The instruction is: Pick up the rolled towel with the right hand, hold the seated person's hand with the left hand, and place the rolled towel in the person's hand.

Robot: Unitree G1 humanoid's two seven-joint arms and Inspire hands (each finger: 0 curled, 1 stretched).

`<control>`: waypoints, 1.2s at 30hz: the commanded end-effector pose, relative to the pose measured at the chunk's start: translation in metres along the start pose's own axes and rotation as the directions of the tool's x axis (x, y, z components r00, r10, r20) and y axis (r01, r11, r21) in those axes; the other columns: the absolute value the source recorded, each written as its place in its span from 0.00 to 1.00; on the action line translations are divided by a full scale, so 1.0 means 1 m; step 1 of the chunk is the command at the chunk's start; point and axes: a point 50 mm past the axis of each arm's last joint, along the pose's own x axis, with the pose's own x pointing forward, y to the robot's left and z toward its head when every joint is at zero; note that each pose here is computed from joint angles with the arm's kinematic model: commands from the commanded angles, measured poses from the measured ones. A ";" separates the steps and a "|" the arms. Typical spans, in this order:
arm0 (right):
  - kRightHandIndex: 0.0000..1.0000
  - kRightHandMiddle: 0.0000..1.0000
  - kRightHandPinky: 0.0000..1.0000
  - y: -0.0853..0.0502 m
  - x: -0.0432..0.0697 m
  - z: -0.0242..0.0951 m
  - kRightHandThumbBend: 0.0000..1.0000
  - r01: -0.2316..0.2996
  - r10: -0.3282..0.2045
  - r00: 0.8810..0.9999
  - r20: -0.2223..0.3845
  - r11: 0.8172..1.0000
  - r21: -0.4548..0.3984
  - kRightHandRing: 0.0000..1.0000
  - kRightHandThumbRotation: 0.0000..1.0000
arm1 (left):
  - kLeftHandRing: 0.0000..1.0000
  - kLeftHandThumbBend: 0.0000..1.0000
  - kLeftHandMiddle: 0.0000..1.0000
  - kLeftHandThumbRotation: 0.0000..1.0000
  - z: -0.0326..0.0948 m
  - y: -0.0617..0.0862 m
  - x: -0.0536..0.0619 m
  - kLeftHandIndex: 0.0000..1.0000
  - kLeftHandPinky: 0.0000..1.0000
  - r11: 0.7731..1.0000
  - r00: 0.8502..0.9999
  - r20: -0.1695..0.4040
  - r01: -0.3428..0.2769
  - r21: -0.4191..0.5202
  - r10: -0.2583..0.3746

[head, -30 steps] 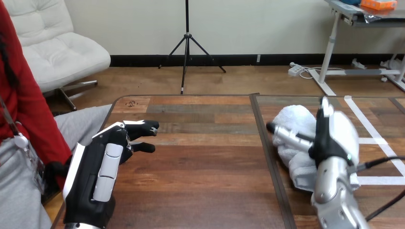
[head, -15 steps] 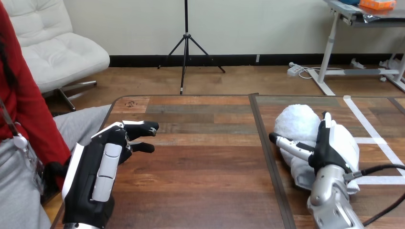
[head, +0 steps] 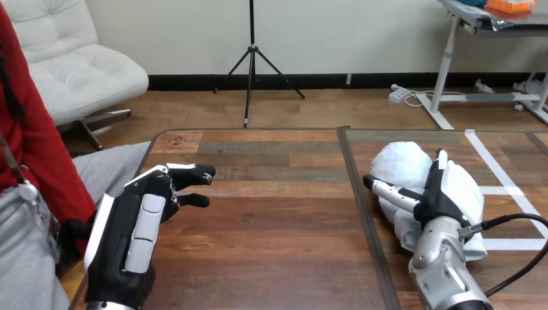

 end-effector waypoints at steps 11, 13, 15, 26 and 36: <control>1.00 1.00 1.00 0.001 0.010 0.010 1.00 -0.001 0.000 1.000 -0.010 0.999 -0.053 1.00 0.58 | 0.70 0.67 0.66 1.00 0.012 0.001 0.011 0.53 0.57 1.000 0.997 0.077 0.012 0.000 -0.012; 1.00 1.00 1.00 0.001 0.011 0.009 1.00 -0.001 0.001 1.000 -0.012 0.998 -0.062 1.00 0.57 | 0.70 0.67 0.66 1.00 0.012 0.001 0.011 0.53 0.56 1.000 0.997 0.076 0.012 -0.002 -0.011; 1.00 1.00 1.00 0.002 0.012 0.009 1.00 -0.006 0.004 1.000 -0.018 0.997 -0.083 1.00 0.57 | 0.70 0.67 0.66 1.00 0.013 0.002 0.011 0.53 0.56 1.000 0.997 0.077 0.010 -0.002 -0.009; 1.00 1.00 1.00 0.001 0.018 0.009 1.00 -0.048 0.041 0.998 -0.039 0.983 -0.178 1.00 0.51 | 0.69 0.67 0.66 1.00 0.014 0.002 0.011 0.52 0.55 1.000 0.997 0.081 0.003 0.012 -0.004; 0.85 0.82 0.72 -0.001 0.022 0.012 1.00 -0.075 0.066 0.997 -0.040 0.962 -0.263 0.75 0.37 | 0.69 0.68 0.66 1.00 0.017 0.004 0.011 0.52 0.55 0.999 0.994 0.104 0.007 0.032 -0.011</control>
